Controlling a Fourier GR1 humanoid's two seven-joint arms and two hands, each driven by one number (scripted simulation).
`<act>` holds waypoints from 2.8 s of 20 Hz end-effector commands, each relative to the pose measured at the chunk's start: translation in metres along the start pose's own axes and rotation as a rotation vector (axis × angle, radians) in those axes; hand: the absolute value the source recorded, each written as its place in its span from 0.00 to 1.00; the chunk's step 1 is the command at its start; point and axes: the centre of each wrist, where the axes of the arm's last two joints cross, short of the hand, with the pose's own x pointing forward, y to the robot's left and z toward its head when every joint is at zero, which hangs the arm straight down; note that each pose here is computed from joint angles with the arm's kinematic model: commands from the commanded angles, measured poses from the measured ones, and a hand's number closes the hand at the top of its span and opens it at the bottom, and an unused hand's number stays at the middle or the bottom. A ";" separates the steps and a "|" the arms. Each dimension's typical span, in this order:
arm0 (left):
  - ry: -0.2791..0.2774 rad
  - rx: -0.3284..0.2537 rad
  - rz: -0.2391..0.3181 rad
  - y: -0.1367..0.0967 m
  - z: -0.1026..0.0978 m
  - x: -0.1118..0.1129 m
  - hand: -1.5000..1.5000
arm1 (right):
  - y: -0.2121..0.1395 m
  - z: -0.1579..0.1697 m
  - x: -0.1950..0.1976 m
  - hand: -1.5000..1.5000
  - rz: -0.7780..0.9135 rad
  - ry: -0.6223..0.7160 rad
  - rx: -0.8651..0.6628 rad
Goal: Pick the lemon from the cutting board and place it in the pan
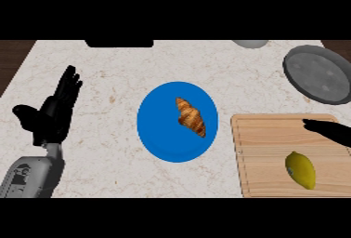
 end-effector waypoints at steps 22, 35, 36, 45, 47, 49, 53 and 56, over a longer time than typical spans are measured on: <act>0.004 -0.019 -0.001 -0.004 0.021 0.005 0.50 | 0.038 -0.050 0.004 0.00 0.213 0.154 0.130; 0.000 -0.010 -0.013 -0.009 0.004 -0.003 0.50 | 0.066 -0.072 -0.018 0.00 0.273 0.205 0.248; 0.004 0.002 0.005 0.013 0.015 0.004 0.50 | 0.077 -0.068 0.005 0.00 0.249 0.194 0.240; 0.007 0.000 0.000 0.010 0.018 0.001 0.50 | 0.083 -0.066 -0.025 1.00 0.299 0.069 0.254; 0.014 -0.014 0.009 -0.005 0.011 -0.006 0.50 | 0.083 -0.074 -0.017 1.00 0.303 0.053 0.239; 0.007 -0.003 0.006 0.020 -0.010 0.000 0.50 | 0.083 -0.088 -0.026 1.00 0.319 0.038 0.221; 0.008 -0.013 0.007 -0.005 -0.006 -0.001 0.50 | 0.092 -0.124 0.010 1.00 0.194 0.217 0.088; -0.009 -0.018 0.002 -0.002 -0.004 0.007 0.50 | 0.078 -0.161 0.035 1.00 0.070 0.421 -0.055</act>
